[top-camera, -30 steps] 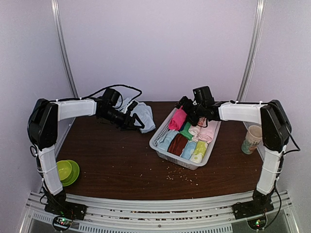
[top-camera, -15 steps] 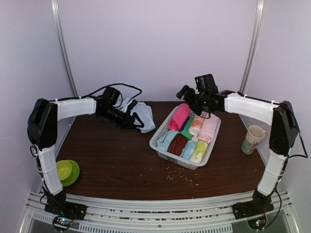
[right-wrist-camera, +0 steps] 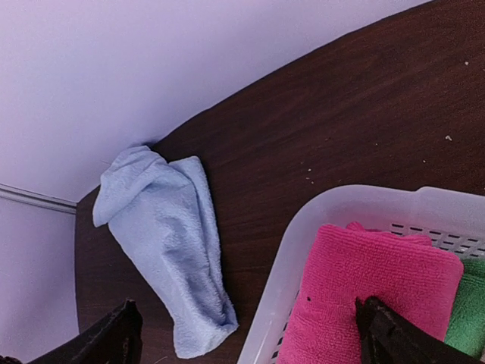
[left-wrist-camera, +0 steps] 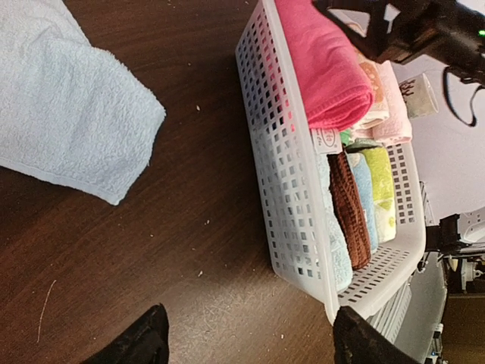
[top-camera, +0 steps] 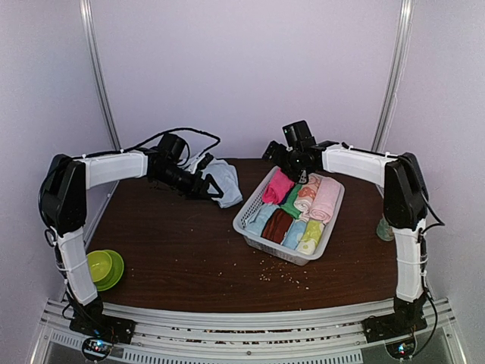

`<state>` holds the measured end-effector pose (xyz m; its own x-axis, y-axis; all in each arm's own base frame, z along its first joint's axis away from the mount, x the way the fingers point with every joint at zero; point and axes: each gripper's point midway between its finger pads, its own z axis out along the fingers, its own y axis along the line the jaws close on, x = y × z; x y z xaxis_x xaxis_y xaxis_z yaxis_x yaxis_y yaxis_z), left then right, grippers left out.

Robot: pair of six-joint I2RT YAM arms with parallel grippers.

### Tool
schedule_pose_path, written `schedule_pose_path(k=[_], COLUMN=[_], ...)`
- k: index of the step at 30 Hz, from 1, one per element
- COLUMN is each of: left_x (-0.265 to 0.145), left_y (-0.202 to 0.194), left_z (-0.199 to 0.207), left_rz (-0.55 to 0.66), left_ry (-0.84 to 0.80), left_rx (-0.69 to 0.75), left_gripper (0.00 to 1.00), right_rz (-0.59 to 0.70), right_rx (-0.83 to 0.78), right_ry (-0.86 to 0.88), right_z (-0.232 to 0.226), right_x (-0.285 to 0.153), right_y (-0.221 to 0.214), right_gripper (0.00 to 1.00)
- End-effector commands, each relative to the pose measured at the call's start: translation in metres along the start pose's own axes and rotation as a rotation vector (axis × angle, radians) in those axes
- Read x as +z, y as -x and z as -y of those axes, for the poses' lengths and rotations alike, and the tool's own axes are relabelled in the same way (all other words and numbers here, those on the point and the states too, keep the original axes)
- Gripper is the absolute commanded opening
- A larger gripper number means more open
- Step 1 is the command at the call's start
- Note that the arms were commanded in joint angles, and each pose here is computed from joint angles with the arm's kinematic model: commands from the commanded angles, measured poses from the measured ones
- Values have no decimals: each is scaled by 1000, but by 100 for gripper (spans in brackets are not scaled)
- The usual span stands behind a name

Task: Roll the towels

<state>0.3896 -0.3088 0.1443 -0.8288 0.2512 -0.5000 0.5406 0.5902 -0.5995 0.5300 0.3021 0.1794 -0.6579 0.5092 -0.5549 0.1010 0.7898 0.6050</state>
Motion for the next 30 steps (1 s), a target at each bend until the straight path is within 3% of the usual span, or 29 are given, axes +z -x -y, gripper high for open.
schedule_pose_path(k=[1, 6, 17, 22, 30], left_x=[-14, -15, -13, -13, -11], left_y=[5, 3, 4, 7, 5], left_z=[5, 3, 0, 1, 0], left_rz=[33, 34, 38, 43, 35], left_ry=[11, 14, 25, 23, 17], left_rx=[44, 44, 40, 44, 55], left_gripper=[76, 76, 76, 76, 77], right_rz=[-38, -30, 70, 69, -16], right_rx=[-9, -16, -123, -155, -151], right_ry=[-21, 1, 122, 167, 214], right_z=[7, 2, -49, -59, -55], right_x=[18, 16, -56, -71, -49], right_y=[-9, -7, 24, 6, -44], right_gripper=[100, 100, 100, 100, 100])
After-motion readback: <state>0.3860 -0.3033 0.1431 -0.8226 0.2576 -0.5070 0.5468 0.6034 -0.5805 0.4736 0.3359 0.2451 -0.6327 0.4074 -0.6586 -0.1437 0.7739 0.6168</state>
